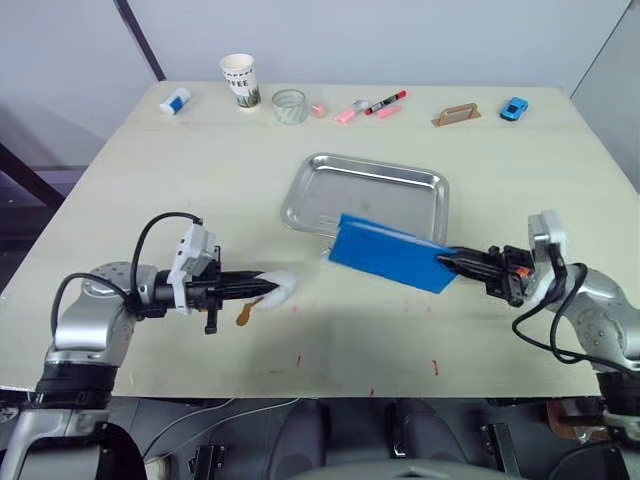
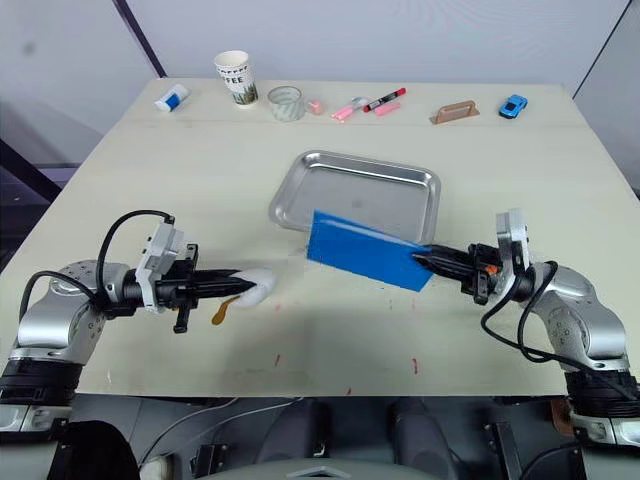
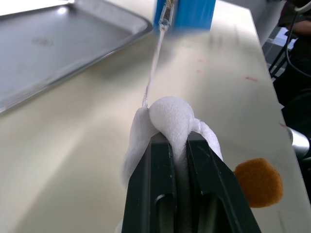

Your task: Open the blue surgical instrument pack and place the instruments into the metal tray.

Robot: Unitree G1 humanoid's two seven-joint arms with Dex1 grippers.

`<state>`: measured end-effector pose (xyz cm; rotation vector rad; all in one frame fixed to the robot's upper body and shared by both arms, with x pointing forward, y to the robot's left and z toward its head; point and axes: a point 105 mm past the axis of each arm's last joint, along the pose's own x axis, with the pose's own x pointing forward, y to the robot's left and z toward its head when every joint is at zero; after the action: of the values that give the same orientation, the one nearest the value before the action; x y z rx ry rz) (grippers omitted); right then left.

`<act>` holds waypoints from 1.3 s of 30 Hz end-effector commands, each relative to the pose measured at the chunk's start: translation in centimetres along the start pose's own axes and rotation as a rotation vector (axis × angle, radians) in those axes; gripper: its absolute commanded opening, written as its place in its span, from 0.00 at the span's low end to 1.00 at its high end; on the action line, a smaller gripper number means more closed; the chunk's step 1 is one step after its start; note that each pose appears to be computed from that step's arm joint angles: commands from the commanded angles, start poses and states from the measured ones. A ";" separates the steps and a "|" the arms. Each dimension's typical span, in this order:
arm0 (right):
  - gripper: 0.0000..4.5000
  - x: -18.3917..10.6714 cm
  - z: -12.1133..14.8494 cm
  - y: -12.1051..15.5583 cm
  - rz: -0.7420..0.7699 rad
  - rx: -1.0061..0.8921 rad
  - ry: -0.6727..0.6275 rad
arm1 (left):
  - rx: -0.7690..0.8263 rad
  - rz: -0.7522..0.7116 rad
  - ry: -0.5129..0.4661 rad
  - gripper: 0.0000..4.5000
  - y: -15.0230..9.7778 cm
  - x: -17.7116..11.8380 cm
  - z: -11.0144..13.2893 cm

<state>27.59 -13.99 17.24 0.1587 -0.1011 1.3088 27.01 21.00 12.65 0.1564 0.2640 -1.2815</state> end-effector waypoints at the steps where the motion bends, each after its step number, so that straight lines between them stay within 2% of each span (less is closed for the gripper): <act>1: 0.00 0.1 3.6 0.2 0.005 -0.048 -0.131 | 0.009 0.027 0.015 0.01 0.2 -0.6 -0.1; 4: 0.00 0.2 4.2 0.1 0.004 -0.040 -0.157 | 0.005 0.030 0.024 0.01 0.2 -0.7 -0.2; 7: 0.00 0.4 3.5 0.3 0.019 -0.064 -0.100 | 0.004 0.029 0.027 0.01 0.2 -0.7 -0.2; 10: 0.00 0.5 1.6 0.7 0.053 -0.127 0.037 | -0.006 0.003 0.018 0.01 -0.1 -0.6 0.1; 16: 0.00 0.9 -0.6 1.0 0.083 -0.170 0.129 | -0.010 -0.046 0.021 0.01 -0.6 0.6 0.2; 21: 0.00 0.6 -1.7 1.1 0.094 -0.172 0.167 | -0.042 -0.074 0.050 0.45 -1.2 0.0 0.3; 23: 0.00 0.5 -1.9 1.2 0.098 -0.168 0.174 | -0.035 -0.072 0.033 0.66 -1.0 -0.1 1.0; 24: 0.00 0.4 -2.1 1.2 0.099 -0.164 0.178 | -0.019 -0.068 0.015 0.81 -0.9 -0.1 1.5; 25: 0.00 0.4 -2.3 1.2 0.100 -0.163 0.185 | -0.008 -0.066 -0.009 0.88 -0.7 0.1 2.0; 26: 0.00 0.3 -2.5 1.2 0.101 -0.164 0.193 | 0.000 -0.068 -0.031 0.88 -0.5 0.2 2.6; 27: 0.00 0.3 -2.7 1.2 0.102 -0.164 0.197 | 0.017 -0.066 -0.047 0.99 -0.4 0.4 2.9; 31: 0.00 0.3 -2.9 1.2 0.100 -0.164 0.198 | 0.039 -0.055 -0.137 1.00 0.4 1.2 4.7; 39: 0.00 0.4 -3.0 1.2 0.100 -0.165 0.195 | 0.146 -0.072 -0.115 1.00 1.3 4.2 4.0</act>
<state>26.65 -12.86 13.63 -0.0980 -0.0010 1.3905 29.61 16.76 14.99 0.1560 0.1033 -1.3627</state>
